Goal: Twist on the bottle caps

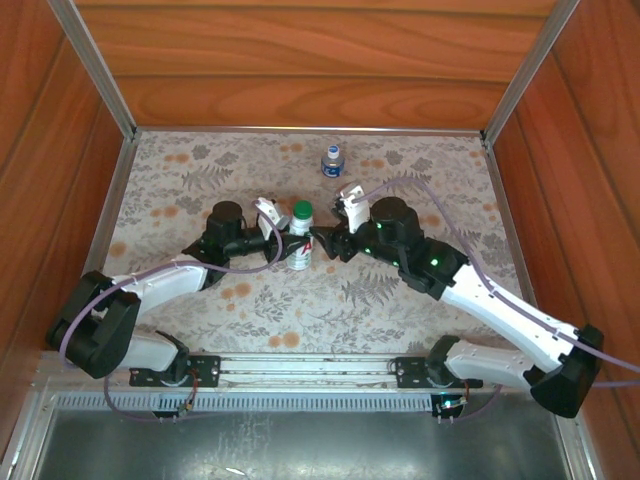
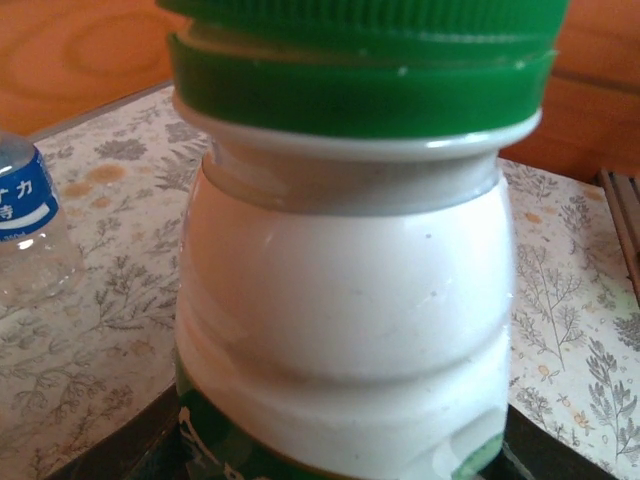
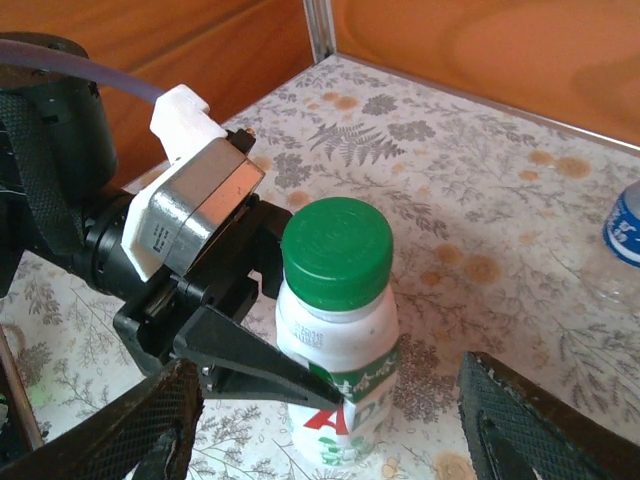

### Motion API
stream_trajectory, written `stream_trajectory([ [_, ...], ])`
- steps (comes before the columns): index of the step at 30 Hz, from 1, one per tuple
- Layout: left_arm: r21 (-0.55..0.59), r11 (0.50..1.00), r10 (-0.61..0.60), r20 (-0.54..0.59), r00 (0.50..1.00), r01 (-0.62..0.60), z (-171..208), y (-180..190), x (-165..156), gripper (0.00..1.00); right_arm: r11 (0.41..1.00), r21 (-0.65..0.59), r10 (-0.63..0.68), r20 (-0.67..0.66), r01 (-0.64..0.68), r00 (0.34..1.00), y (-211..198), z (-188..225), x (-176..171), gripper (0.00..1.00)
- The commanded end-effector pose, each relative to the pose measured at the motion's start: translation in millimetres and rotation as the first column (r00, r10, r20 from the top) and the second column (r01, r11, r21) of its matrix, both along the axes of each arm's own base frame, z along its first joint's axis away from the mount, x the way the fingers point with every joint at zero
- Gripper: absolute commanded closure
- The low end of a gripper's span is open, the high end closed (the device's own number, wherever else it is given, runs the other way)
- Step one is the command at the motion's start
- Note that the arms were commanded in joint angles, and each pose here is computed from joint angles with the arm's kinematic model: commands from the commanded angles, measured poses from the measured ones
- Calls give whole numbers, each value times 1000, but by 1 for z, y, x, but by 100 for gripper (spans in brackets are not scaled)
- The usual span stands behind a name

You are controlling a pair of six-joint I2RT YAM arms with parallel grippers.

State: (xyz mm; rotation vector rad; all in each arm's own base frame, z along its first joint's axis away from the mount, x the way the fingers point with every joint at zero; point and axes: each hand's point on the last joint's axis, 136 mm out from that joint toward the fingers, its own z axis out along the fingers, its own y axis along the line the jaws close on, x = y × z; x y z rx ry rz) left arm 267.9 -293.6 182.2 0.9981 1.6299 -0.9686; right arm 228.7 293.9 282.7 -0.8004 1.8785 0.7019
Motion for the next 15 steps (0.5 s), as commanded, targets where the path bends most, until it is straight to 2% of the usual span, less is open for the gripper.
stream_trajectory([
  [1, -37, 999, -22, -7, 1000, 22, 13, -3, 0, 50, 999, 47, 21, 41, -23, 999, 12, 13, 8, 28],
  [7, -35, 999, -23, 4, 1000, 23, 13, -3, 0, 50, 998, 41, -42, 11, 41, 999, 21, 0, 27, 31],
  [11, -30, 999, -18, -2, 1000, 18, 10, -4, 2, 50, 999, 52, -10, -11, 11, 1000, 35, -7, 30, 33],
  [15, -26, 999, -21, 1, 1000, 21, 9, -4, 2, 50, 998, 56, 10, -21, -8, 1000, 45, -12, 34, 39],
])
